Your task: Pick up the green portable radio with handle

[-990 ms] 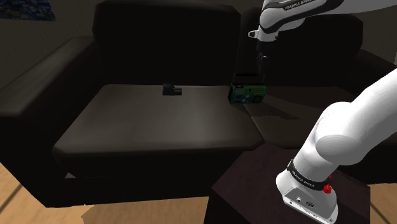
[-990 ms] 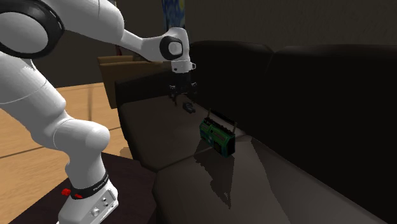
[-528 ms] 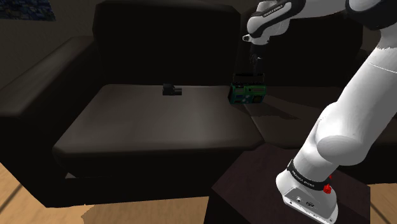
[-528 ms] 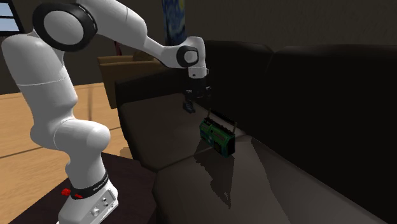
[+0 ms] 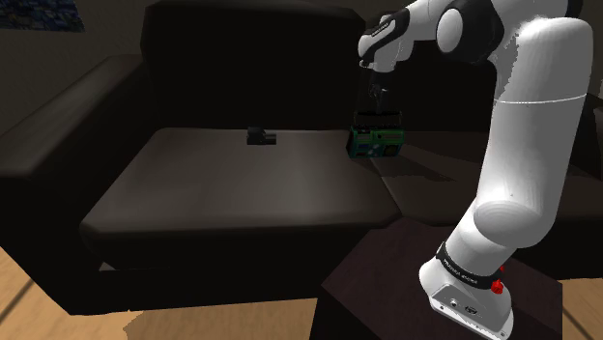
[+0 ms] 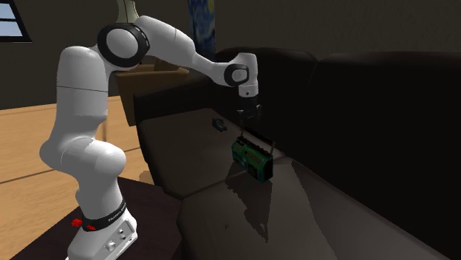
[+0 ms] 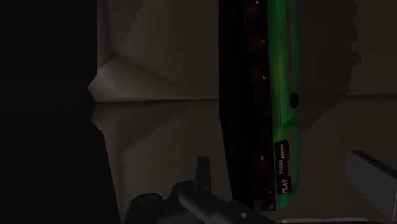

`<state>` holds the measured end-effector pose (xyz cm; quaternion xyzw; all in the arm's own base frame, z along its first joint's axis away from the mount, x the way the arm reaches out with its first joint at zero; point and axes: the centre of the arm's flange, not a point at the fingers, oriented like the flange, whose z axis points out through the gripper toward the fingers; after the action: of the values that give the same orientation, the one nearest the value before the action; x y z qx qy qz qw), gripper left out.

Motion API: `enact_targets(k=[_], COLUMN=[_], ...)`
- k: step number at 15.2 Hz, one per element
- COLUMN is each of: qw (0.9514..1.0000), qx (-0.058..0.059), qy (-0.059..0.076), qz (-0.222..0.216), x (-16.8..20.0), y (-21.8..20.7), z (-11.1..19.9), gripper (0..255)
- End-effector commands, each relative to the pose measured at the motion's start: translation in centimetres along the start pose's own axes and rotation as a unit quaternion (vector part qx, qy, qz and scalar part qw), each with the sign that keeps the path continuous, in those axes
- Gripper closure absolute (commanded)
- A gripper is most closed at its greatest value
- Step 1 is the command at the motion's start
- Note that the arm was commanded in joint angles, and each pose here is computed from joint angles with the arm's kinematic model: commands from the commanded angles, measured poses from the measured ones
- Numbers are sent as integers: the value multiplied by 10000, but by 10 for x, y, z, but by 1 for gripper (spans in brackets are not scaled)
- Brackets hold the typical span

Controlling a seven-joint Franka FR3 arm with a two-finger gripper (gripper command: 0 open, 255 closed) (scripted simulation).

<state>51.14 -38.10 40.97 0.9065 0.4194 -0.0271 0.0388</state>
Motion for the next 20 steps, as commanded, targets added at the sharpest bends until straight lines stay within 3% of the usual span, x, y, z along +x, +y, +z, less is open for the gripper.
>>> enact_targets(k=[1,10,11,20], qw=[9998,9998,9998,9998], qx=[-15,-15,-15,-15], qy=[21,21,21,21], qz=[-177,-177,-177,-177], x=[1,5,5,5], y=[21,19,19,19], z=[11,51,51,51], gripper=[0,0,255,255])
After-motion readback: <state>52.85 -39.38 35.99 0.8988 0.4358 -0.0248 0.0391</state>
